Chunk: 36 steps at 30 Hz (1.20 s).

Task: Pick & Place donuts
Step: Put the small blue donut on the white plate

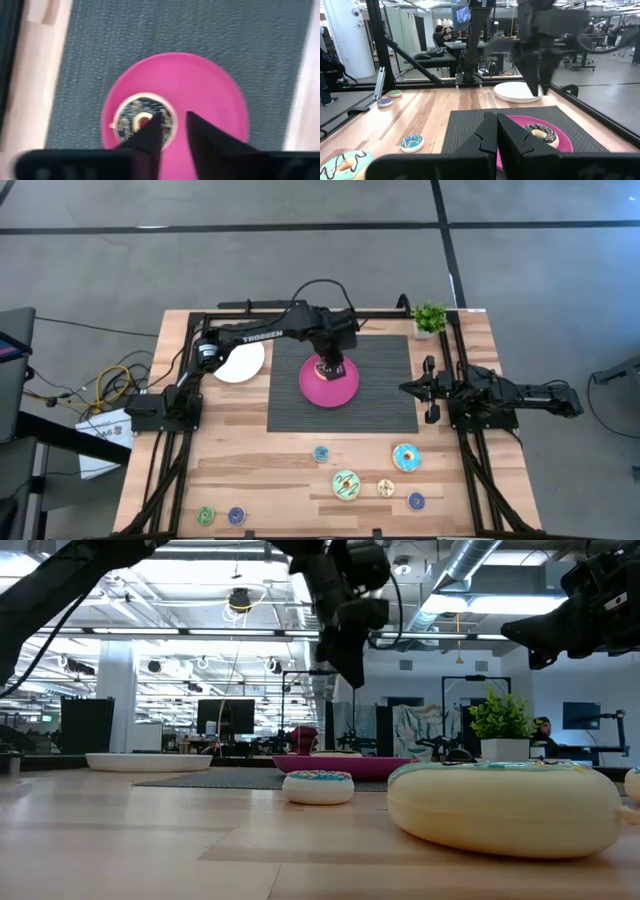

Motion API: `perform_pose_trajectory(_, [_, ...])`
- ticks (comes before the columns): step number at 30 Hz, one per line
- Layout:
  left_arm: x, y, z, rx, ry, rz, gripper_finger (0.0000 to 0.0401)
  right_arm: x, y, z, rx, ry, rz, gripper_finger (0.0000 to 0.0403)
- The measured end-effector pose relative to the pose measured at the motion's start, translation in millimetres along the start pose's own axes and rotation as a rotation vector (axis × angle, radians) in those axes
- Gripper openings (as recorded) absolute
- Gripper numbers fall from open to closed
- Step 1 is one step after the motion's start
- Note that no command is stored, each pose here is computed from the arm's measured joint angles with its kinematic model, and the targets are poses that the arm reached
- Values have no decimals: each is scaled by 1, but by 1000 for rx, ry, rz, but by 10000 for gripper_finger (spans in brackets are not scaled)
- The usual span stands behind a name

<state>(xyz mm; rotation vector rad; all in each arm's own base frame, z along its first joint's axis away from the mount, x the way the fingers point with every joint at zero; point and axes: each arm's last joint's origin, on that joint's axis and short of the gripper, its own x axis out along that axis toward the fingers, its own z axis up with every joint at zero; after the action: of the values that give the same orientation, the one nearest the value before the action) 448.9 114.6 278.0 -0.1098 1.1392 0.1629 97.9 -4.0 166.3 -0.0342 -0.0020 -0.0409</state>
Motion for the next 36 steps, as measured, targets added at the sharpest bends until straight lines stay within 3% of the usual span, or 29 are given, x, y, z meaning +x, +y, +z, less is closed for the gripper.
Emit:
perform_pose_trajectory(2, [-1,-11,1,-18,-8,-9,12,0,0,0,-1,0,-1,0])
perform_pose_trajectory(7, [1,-44,1,-51,-17,3,2,0,0,0,0,0,0,0])
perform_pose_trajectory(13, [24,-86,-15,-65,30,40,0,0,0,0,0,0,0,0])
perform_pose_trajectory(20, [25,-103,-42,-118,-10,49,0,0,0,0,0,0,0,0])
perform_pose_trajectory(24, [9,-107,-67,-157,-130,70,0,0,0,0,11,0,-4,0])
perform_pose_trajectory(27, [-6,-107,-94,-201,-223,61,0,0,-2,0,96,-1,-22,0])
perform_pose_trajectory(36, [-52,-100,-193,-322,-417,-2,0,-1,-6,8,212,-67,-78,0])
